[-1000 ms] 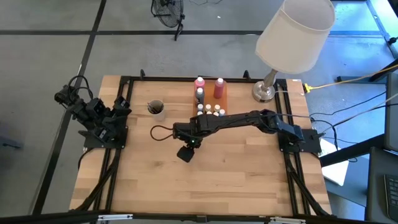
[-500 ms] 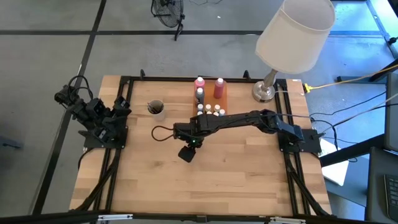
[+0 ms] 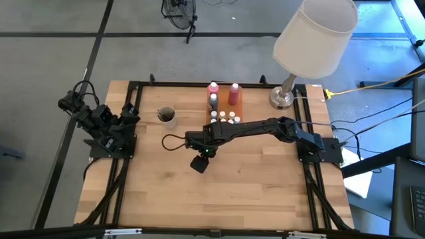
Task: Pick & Place Paint Supplies
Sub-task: Put the small dark pink paint bottle into the orange bin
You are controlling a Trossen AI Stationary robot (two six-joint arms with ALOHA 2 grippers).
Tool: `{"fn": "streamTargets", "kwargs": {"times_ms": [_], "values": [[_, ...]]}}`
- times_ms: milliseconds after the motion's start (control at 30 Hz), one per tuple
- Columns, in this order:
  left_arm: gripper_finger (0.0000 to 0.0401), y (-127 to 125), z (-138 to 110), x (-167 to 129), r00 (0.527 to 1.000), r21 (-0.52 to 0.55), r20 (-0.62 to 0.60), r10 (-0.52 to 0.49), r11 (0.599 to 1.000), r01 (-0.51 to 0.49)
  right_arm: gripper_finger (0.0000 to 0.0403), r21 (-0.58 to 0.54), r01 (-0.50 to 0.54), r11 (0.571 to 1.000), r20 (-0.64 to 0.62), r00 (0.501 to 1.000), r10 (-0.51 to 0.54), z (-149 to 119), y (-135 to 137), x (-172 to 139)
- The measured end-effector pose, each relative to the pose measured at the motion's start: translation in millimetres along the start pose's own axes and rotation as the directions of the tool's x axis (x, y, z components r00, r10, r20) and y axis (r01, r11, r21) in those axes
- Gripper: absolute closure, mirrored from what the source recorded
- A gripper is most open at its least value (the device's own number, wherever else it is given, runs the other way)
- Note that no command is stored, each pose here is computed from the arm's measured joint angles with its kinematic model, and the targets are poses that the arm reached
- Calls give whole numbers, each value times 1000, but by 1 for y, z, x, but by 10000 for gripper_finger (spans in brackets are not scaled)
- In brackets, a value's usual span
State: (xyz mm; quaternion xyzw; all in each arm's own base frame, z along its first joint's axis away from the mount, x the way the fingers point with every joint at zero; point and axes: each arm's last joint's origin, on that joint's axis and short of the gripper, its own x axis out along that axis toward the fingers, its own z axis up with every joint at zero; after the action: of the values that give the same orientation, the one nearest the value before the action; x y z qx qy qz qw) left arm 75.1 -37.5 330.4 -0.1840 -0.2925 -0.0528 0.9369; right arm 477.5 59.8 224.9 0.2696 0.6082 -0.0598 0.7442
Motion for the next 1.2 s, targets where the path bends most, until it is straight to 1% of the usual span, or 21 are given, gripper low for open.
{"fn": "streamTargets", "kwargs": {"times_ms": [367,633,800,933,1200], "values": [[258,0,0,0,1000,-1,0,-12,1000,12,185,0,0,1000,0,1000,0,0,0,0],[258,0,0,0,1000,-9,0,-16,1000,16,185,-7,7,1000,-13,1000,-7,0,0,11],[258,0,0,0,1000,-16,1,-16,1000,16,187,-10,7,1000,-14,1000,-8,0,1,11],[258,0,0,0,1000,-17,0,-16,1000,16,197,-10,8,1000,-15,1000,-8,0,1,11],[258,0,0,0,1000,-17,0,-16,1000,16,233,-10,8,1000,-15,1000,-8,0,1,11]]}}
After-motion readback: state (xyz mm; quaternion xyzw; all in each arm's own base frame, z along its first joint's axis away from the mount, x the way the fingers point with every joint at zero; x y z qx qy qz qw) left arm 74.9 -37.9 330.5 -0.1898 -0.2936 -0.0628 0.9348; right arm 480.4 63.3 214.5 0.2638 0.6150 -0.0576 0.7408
